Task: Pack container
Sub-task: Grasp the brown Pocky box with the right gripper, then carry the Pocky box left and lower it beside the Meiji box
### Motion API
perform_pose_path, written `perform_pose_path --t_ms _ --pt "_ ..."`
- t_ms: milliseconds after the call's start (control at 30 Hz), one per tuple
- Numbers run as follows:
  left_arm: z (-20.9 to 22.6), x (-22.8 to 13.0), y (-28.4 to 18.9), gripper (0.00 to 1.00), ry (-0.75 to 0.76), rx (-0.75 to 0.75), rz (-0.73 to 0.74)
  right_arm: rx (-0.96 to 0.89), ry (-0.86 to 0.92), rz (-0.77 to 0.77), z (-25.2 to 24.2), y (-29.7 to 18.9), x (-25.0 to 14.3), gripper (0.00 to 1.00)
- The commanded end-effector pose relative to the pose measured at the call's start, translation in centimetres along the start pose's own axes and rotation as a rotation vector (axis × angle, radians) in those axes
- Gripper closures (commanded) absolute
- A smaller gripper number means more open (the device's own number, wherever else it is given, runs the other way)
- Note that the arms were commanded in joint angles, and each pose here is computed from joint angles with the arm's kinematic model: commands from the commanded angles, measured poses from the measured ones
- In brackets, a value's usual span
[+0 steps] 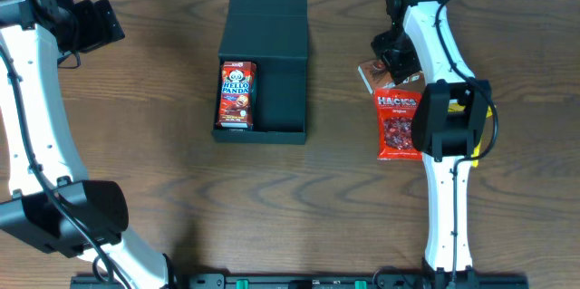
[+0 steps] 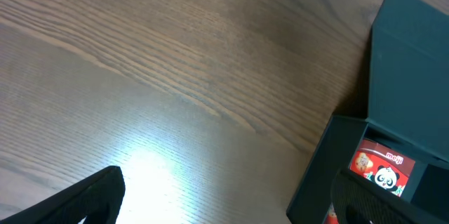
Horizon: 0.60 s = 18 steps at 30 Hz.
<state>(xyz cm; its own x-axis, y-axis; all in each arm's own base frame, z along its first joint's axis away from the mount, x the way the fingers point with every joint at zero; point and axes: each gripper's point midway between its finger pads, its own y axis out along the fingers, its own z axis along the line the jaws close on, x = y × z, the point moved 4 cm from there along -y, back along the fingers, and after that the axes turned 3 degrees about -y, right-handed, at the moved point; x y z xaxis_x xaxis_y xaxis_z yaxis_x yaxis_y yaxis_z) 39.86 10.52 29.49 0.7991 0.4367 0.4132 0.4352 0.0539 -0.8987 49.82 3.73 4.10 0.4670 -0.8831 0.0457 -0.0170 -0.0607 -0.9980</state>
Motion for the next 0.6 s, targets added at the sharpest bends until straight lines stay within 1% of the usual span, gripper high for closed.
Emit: perform_pose_path --t_ms 0,67,200,367,467,567 --pt "0.4 0.0 0.5 0.05 -0.013 0.016 0.010 0.019 -0.144 0.036 0.3 0.6 -0.3 0.33" --pt "0.4 0.0 0.5 0.05 -0.013 0.016 0.010 0.044 -0.231 0.022 0.7 -0.1 0.0 0.38" --pt "0.4 0.0 0.5 0.05 -0.013 0.016 0.010 0.106 -0.407 -0.023 1.9 -2.2 0.5 0.45" --pt "0.4 0.0 0.5 0.05 -0.013 0.016 0.009 0.193 -0.595 -0.087 3.3 -5.7 0.4 0.46" --pt "0.4 0.1 0.5 0.05 -0.012 0.015 0.005 0.287 -0.752 -0.121 4.4 -9.2 -1.0 0.48" --pt "0.3 0.1 0.5 0.05 -0.012 0.015 0.002 0.369 -0.903 -0.139 4.8 -13.0 -3.6 0.48"
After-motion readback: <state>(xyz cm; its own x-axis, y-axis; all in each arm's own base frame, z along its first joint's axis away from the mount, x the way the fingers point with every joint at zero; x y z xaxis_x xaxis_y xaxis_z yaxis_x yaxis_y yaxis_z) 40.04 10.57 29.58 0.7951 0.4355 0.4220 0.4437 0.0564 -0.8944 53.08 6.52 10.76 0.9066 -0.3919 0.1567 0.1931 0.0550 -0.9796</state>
